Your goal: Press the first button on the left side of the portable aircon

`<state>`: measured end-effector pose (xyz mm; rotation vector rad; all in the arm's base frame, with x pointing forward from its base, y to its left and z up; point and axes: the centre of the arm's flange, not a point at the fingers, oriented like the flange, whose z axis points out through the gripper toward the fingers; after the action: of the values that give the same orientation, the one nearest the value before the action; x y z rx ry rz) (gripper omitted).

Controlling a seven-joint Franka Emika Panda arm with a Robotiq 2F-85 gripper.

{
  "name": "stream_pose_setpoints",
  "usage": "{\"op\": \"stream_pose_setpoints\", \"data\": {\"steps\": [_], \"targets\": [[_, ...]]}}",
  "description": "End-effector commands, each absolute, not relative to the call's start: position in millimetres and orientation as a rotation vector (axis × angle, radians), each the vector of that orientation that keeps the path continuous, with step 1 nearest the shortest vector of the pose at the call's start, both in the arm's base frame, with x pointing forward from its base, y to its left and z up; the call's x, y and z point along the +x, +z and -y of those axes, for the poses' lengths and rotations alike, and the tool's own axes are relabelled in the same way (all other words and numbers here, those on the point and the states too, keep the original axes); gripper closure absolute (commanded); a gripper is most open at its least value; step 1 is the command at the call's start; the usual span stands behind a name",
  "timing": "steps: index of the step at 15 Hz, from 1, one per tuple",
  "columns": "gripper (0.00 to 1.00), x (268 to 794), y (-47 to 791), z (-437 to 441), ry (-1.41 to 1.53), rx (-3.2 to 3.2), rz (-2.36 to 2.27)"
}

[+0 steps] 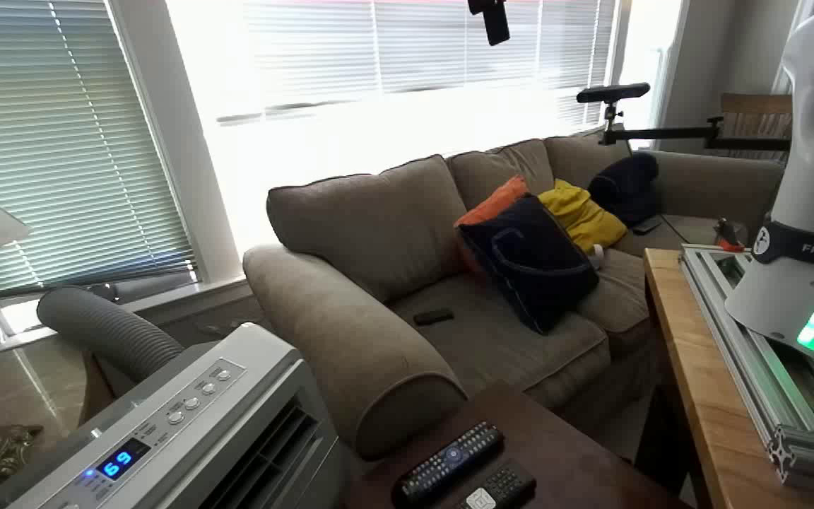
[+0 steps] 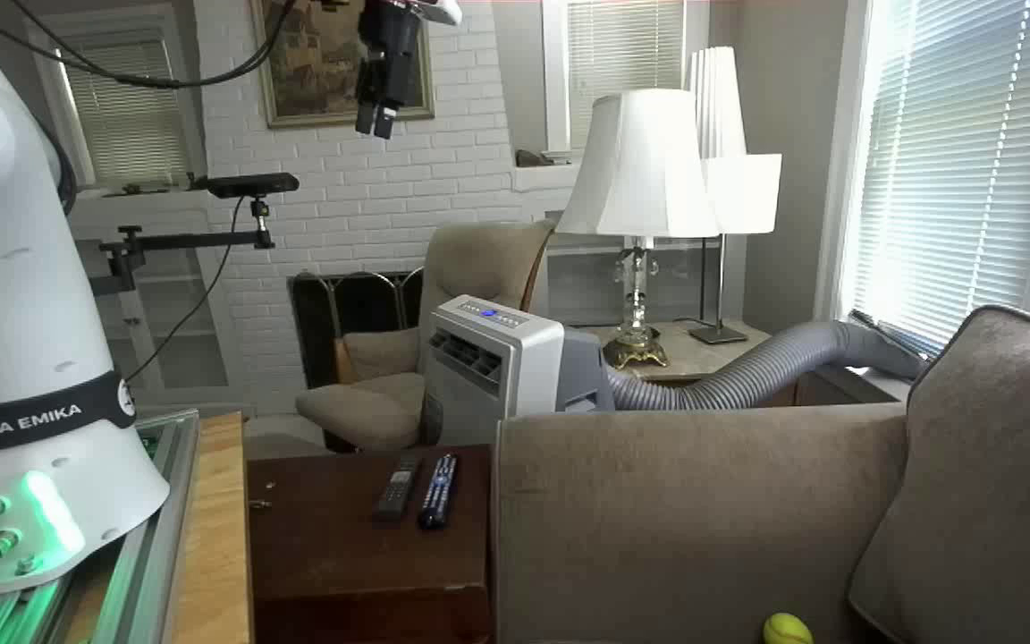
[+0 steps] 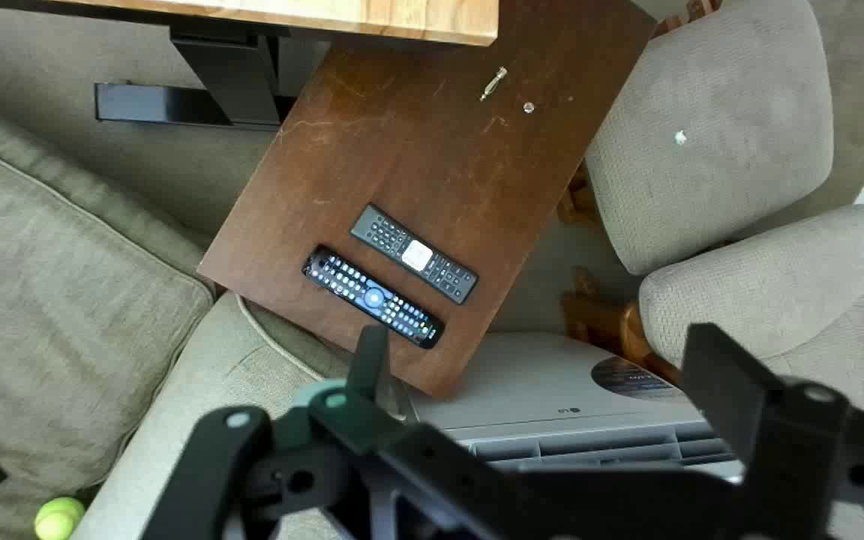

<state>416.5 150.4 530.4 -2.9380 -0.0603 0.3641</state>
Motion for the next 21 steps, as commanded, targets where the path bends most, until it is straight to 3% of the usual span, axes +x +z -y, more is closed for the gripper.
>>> {"op": "stream_pose_setpoints", "data": {"steps": [1, 11, 21], "targets": [[0.00, 417, 530, -150, 0.364, -2.938, 0.060], [0.00, 428, 525, -153, 0.333, -2.930, 0.075], [0.00, 525, 480, -202, 0.226, -2.906, 0.350]]}}
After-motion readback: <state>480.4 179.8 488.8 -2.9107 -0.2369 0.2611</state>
